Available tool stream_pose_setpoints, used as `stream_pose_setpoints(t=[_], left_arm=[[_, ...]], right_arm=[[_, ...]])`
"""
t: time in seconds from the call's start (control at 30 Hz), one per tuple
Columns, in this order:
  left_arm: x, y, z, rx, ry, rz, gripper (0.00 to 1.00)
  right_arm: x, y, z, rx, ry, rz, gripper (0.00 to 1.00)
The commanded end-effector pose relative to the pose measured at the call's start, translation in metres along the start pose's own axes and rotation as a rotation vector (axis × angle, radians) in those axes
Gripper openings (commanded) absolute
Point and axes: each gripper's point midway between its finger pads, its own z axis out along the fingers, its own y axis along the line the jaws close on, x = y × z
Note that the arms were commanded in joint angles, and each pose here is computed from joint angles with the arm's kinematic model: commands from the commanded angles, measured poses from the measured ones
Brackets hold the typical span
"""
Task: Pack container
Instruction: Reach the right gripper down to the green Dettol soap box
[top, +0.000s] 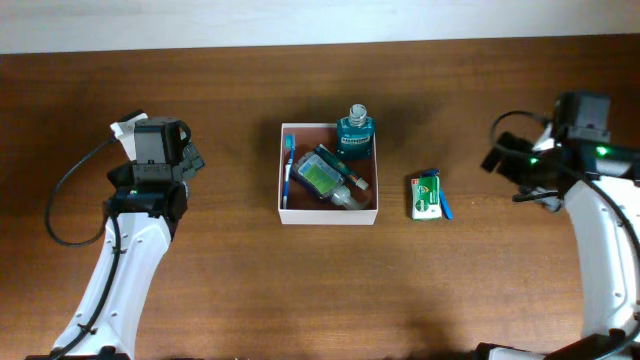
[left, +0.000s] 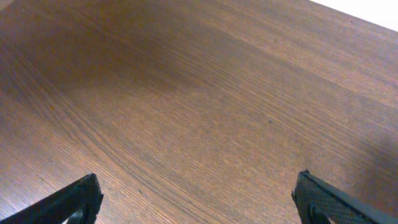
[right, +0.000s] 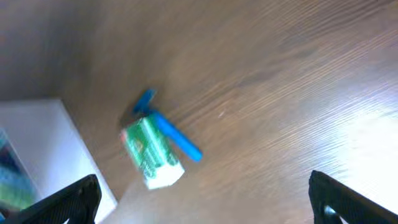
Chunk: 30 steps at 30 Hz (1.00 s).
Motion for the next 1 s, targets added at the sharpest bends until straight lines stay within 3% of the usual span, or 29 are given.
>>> stream_pose_setpoints(t=[0.0, 0.17, 0.33, 0.5, 0.97], left_arm=[[-0.006, 0.004, -0.004, -0.011, -0.02, 0.002, 0.99], [-0.006, 0.004, -0.004, -0.011, -0.02, 0.002, 0.99], [-0.006, 0.004, -0.004, -0.011, -0.02, 0.002, 1.0], [-0.006, 0.004, -0.004, -0.011, -0.02, 0.002, 0.99], [-0.006, 0.004, -0.004, -0.011, -0.02, 0.002, 0.99]], right_arm=[[0.035, 0.03, 0.021, -0.025, 0.115, -0.113, 0.99], [0.073, 0.057, 0.053, 0.134, 0.159, -0.42, 0.99], [0.074, 0.079, 0.069, 0.218, 0.072, -0.551, 0.99], [0.064, 0.067, 0.081, 0.331, 0.031, -0.562, 0.99], [0.079, 0.068, 0.131, 0.298, 0.154, -0.577, 0.96]])
